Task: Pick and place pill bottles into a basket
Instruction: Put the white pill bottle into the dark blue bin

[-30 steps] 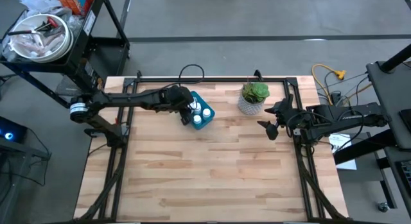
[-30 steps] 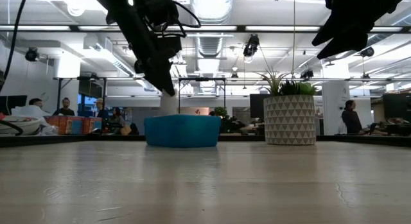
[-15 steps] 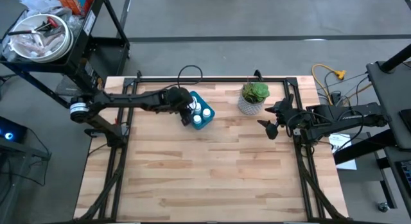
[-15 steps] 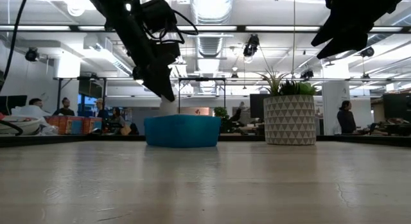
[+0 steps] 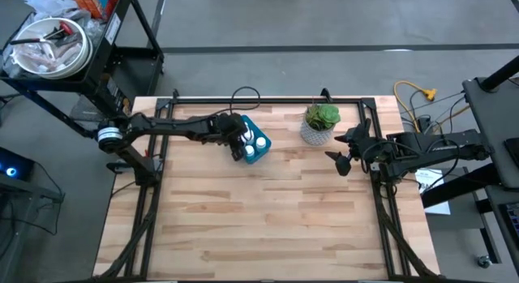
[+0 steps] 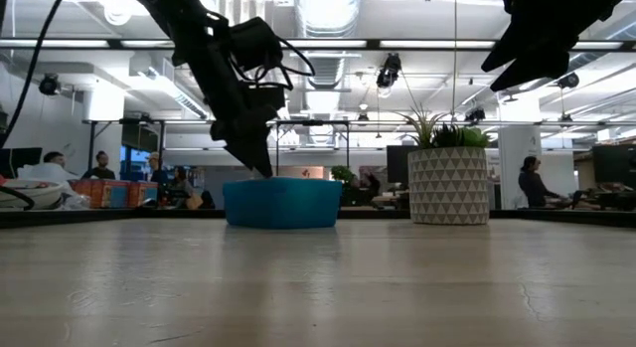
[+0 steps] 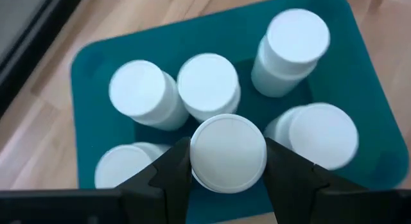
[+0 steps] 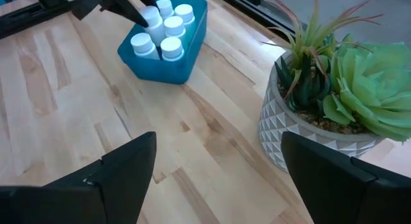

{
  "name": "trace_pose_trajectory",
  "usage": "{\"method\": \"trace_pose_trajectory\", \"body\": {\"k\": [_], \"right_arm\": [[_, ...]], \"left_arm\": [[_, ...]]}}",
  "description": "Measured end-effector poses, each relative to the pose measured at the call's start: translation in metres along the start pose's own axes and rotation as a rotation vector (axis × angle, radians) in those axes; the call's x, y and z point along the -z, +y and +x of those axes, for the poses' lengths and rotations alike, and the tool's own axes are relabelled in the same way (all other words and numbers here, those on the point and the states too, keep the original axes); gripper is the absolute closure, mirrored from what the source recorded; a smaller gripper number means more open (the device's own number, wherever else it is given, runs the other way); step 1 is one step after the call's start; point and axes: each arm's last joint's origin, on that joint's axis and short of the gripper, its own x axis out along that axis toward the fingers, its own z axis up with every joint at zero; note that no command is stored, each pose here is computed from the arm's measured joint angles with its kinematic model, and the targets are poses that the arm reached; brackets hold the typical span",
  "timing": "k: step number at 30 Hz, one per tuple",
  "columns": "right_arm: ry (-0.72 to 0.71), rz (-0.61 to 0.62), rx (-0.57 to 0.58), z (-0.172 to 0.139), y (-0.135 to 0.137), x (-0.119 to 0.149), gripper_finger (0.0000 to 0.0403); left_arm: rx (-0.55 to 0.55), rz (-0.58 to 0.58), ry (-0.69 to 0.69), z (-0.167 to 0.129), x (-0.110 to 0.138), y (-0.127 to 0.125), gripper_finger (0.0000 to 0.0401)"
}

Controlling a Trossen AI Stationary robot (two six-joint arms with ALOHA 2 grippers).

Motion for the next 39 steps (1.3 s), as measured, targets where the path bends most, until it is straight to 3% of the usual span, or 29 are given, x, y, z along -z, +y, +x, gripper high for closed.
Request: {"method": "trace_pose_trajectory", "body": {"k": [18,39], "right_arm": [[0.0,0.001,0.0,0.0,0.0,0.0,0.0078],[0.0,0.003,0.0,0.0,0.0,0.0,0.0078]], "left_arm": [[-0.036,0.001,-0.011,0.008,0.005,0.001,0.0251],[0.001,0.001,-0.017,0.009,0.007,0.0,0.0248]]}}
